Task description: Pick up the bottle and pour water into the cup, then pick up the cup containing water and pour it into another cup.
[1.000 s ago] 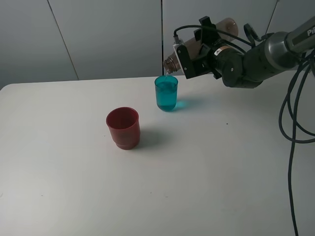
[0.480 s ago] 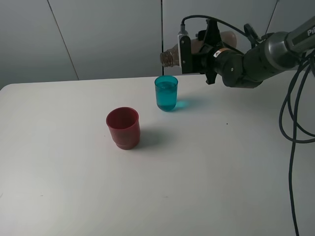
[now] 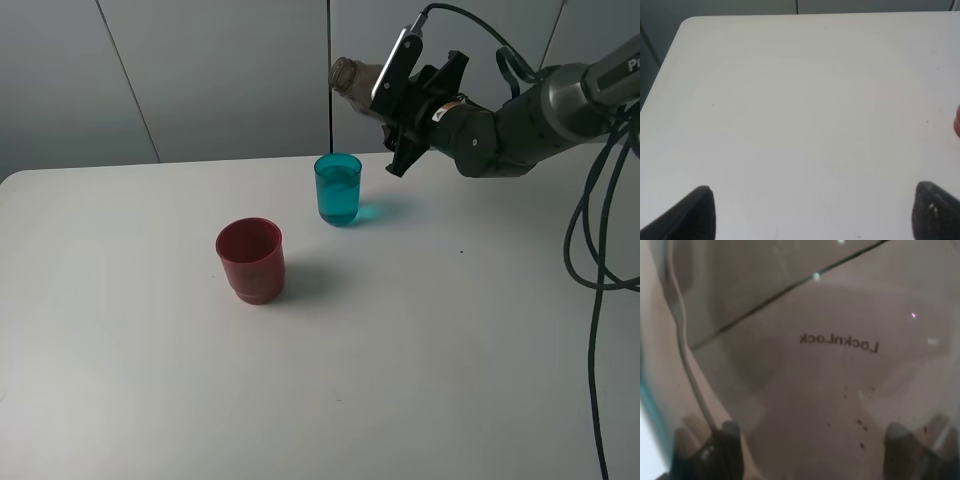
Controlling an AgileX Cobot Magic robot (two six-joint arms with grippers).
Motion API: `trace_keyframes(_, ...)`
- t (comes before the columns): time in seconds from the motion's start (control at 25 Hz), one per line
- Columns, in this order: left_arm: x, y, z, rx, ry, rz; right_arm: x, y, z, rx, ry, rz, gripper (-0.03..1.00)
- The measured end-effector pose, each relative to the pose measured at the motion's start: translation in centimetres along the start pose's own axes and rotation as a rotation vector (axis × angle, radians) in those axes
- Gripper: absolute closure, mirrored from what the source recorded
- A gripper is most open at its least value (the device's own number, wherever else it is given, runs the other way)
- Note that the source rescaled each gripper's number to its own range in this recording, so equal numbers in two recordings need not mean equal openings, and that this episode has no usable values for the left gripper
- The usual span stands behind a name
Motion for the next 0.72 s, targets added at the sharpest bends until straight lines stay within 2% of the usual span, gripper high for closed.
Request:
trace_keyframes(0.2,0.0,0.0,0.0,0.000,0.000,0.000,-1.0,-0.4,0.8,-0.017,0.254,-0.095,0.95)
trace_keyframes(0.32,0.0,0.0,0.0,0.000,0.000,0.000,-1.7,-0.4,1.9,-0.003,0.439,-0.119,0.95)
trace_keyframes(0.48,0.0,0.0,0.0,0.000,0.000,0.000,-2.4,-1.1,4.4,-0.012,0.643,-0.069,0.95)
trace_keyframes(0.6,0.0,0.0,0.0,0.000,0.000,0.000,-2.1,-2.2,6.3,-0.032,0.734,-0.035,0.95)
trace_keyframes(0.72,0.0,0.0,0.0,0.000,0.000,0.000,-1.7,-3.2,8.3,0.011,0.808,-0.027,0.95)
Point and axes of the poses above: a point on each arm's last joint axis where the gripper is mounted, y pointing out along that axis toward the gripper, x along the wrist's bending axis when the last joint is at zero, z = x × y, the point moved 1 cm from there along y, pointing out along that axis toward the gripper, and after that the axes turned 2 degrees about -y, right-handed, at the moved point
